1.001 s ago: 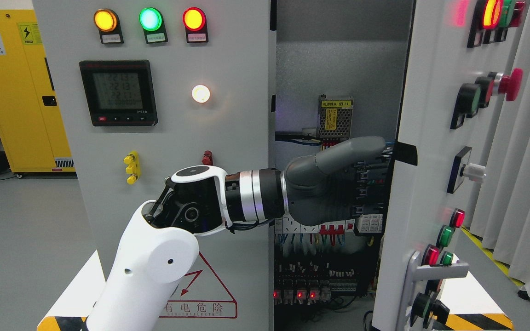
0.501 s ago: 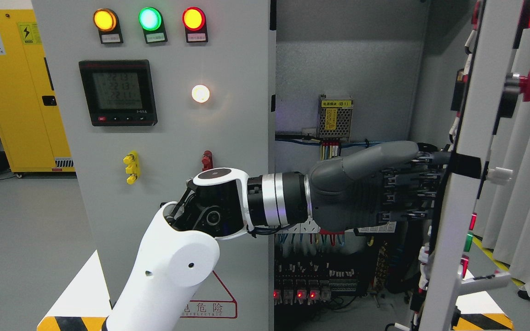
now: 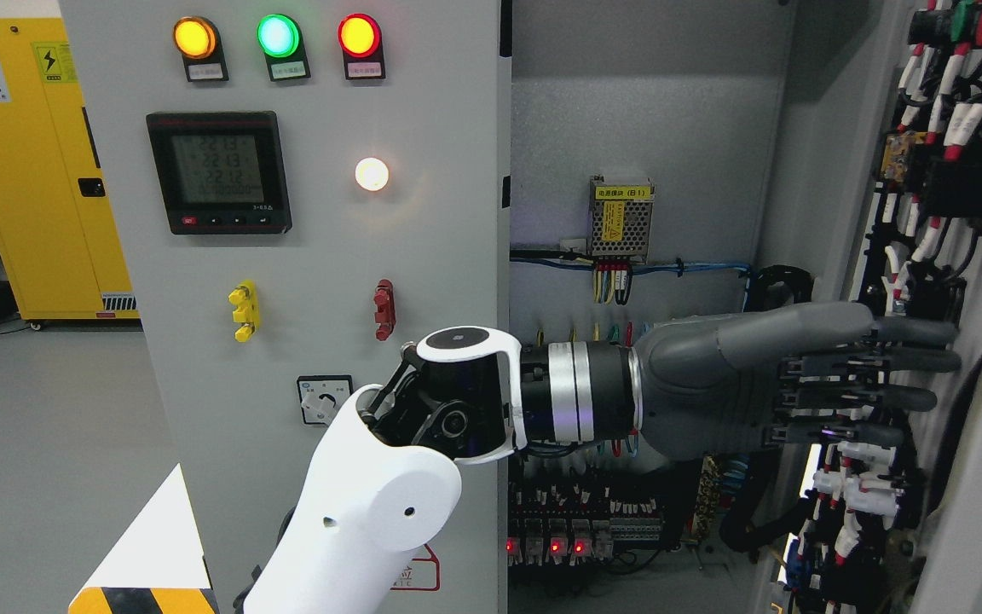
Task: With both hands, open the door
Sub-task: 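Push the door with red and green buttons farther open with the left hand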
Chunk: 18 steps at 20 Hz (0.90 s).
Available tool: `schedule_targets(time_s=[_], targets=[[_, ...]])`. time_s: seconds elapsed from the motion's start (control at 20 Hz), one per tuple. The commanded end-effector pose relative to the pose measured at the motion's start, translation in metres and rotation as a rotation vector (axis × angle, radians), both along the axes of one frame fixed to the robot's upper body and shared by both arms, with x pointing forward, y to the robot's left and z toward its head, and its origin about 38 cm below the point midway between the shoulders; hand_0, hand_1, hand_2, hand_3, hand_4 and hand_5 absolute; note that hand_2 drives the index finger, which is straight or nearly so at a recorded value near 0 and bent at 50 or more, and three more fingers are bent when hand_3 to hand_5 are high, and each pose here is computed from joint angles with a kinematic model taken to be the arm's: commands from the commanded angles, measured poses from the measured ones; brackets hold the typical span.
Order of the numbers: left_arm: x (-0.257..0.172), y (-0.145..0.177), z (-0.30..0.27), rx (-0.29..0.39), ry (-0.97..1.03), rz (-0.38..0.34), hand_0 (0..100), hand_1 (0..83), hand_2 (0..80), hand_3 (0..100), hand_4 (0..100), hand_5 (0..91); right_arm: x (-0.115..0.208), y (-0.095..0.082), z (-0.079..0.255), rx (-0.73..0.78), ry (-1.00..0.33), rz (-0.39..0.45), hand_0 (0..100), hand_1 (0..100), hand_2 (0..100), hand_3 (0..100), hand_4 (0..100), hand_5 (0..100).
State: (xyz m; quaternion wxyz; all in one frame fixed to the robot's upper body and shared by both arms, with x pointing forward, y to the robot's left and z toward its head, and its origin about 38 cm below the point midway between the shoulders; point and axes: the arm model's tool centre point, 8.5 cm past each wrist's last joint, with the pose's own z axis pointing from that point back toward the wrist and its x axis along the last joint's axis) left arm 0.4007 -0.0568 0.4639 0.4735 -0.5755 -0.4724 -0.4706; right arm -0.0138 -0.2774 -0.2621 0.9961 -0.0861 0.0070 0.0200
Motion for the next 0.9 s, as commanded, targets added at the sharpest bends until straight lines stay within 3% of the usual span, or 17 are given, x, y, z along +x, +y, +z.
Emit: schedule_targets(time_s=[0.0,0.3,0.5,0.85], targets=[[-0.015,-0.024,0.001,0.024,-0.017,-0.047,12,55.6,0.0,0,0,0.0,-0.001,0.017,-0.001,0.025,0.001,-0.002,0,50,4,0,0,0],[-0.017,-0.028,0.023,0.009,-0.063,-0.042,12,55.6,0.0,0,0,0.0,-0.004,0.013,-0.001,0.019,0.006,-0.002,0,50,4,0,0,0],[-0.013,-0.039,0.024,0.028,-0.079,0.023,12,55.6,0.0,0,0,0.0,-0.004,0.013,-0.001,0.019,0.004,0.0,0,50,4,0,0,0],[-0.033,-0.058,0.032,0.011,-0.11,-0.023,12,55.6,0.0,0,0,0.0,-0.004,0.013,-0.001,0.019,0.006,0.0,0,50,4,0,0,0]])
